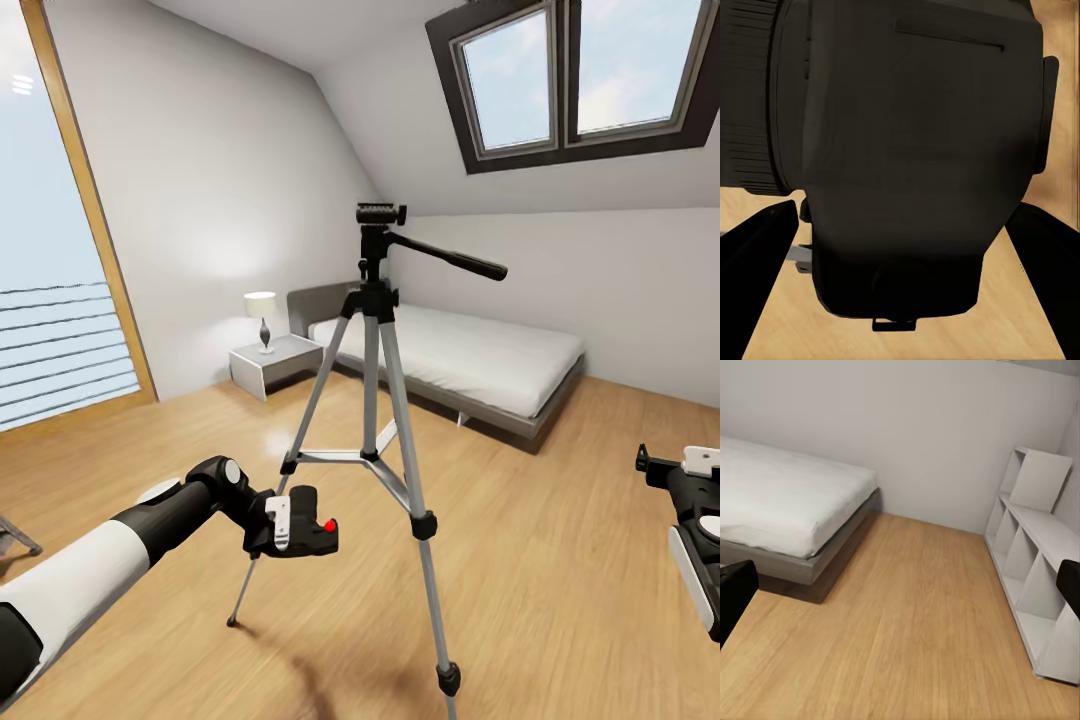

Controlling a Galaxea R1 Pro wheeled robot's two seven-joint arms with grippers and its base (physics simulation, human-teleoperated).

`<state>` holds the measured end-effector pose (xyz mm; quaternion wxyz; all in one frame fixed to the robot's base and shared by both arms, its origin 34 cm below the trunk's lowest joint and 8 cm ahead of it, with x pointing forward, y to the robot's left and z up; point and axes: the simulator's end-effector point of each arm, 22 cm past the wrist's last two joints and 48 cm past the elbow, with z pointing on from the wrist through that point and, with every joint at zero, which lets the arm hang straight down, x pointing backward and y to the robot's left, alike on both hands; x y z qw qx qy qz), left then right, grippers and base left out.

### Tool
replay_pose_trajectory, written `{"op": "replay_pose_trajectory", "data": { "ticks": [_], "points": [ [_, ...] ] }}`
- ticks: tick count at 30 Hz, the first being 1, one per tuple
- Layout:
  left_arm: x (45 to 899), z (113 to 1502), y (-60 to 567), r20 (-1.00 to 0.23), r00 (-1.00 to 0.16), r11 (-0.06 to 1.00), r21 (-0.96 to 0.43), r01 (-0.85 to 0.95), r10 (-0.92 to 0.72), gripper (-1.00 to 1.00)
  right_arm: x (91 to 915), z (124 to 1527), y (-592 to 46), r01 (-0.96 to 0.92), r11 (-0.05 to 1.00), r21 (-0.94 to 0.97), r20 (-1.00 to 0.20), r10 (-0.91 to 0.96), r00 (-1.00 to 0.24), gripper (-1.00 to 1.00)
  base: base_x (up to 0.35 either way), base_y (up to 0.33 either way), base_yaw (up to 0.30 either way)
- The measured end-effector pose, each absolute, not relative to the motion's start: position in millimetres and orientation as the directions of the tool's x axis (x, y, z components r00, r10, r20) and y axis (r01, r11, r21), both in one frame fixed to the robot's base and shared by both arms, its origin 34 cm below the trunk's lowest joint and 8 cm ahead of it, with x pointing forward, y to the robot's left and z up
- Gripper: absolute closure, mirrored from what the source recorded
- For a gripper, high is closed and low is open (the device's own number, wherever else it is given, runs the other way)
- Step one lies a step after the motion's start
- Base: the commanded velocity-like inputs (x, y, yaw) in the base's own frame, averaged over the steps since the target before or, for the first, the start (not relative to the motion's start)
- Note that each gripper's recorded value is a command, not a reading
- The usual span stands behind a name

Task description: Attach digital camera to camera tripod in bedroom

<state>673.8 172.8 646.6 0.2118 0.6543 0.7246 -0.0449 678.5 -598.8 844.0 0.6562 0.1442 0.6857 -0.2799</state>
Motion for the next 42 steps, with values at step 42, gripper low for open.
{"op": "replay_pose_trajectory", "data": {
  "ticks": [42],
  "points": [
    [682.8,730.1,171.9,-0.366,-0.053,0.132,0.195,0.972,0.929,1.0,691.9,928.2,-598.8,0.565,0.802,-0.195,-0.981,-0.17,-0.098,-1.0,0.0,0.0,0.0]
  ]
}}
